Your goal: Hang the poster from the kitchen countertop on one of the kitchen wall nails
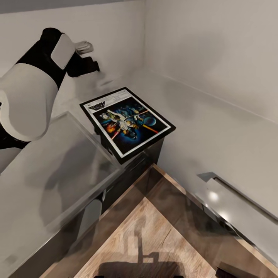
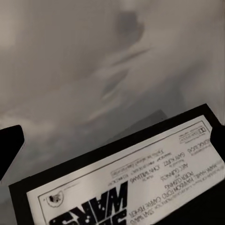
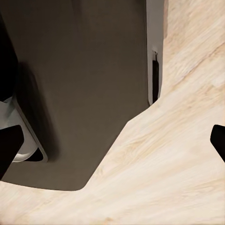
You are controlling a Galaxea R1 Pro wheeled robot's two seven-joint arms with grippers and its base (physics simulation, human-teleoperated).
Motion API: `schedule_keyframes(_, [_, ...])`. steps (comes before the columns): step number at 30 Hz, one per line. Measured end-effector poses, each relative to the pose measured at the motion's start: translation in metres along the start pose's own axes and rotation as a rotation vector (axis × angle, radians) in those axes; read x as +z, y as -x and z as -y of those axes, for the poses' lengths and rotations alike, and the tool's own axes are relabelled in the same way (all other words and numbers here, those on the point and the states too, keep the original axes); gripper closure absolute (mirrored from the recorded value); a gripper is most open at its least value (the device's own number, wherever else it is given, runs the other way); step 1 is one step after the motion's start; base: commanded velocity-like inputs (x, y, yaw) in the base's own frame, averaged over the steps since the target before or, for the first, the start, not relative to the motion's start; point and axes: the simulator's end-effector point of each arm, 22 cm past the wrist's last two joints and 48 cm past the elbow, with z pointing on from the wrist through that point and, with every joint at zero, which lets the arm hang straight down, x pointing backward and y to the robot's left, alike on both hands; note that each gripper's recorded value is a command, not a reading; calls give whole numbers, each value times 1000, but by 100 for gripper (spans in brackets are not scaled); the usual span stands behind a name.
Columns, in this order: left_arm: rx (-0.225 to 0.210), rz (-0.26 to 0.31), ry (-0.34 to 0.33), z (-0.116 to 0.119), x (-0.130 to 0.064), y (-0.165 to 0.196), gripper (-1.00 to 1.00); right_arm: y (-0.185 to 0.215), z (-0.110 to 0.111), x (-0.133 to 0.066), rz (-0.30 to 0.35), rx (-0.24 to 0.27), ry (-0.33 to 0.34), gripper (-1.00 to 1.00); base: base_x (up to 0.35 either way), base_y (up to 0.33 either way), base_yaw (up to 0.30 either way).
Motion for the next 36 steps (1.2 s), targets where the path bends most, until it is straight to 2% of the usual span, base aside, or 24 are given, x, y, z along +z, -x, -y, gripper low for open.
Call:
schedule_keyframes(16, [-10, -25, 17, -14, 17, -8, -100, -10, 1, 0, -24, 6, -3, -100, 0, 0, 0])
schedule_keyframes(36, [-19, -56, 18, -17, 38, -27, -100, -26, 3, -2, -59, 15, -8, -100, 0, 0, 0])
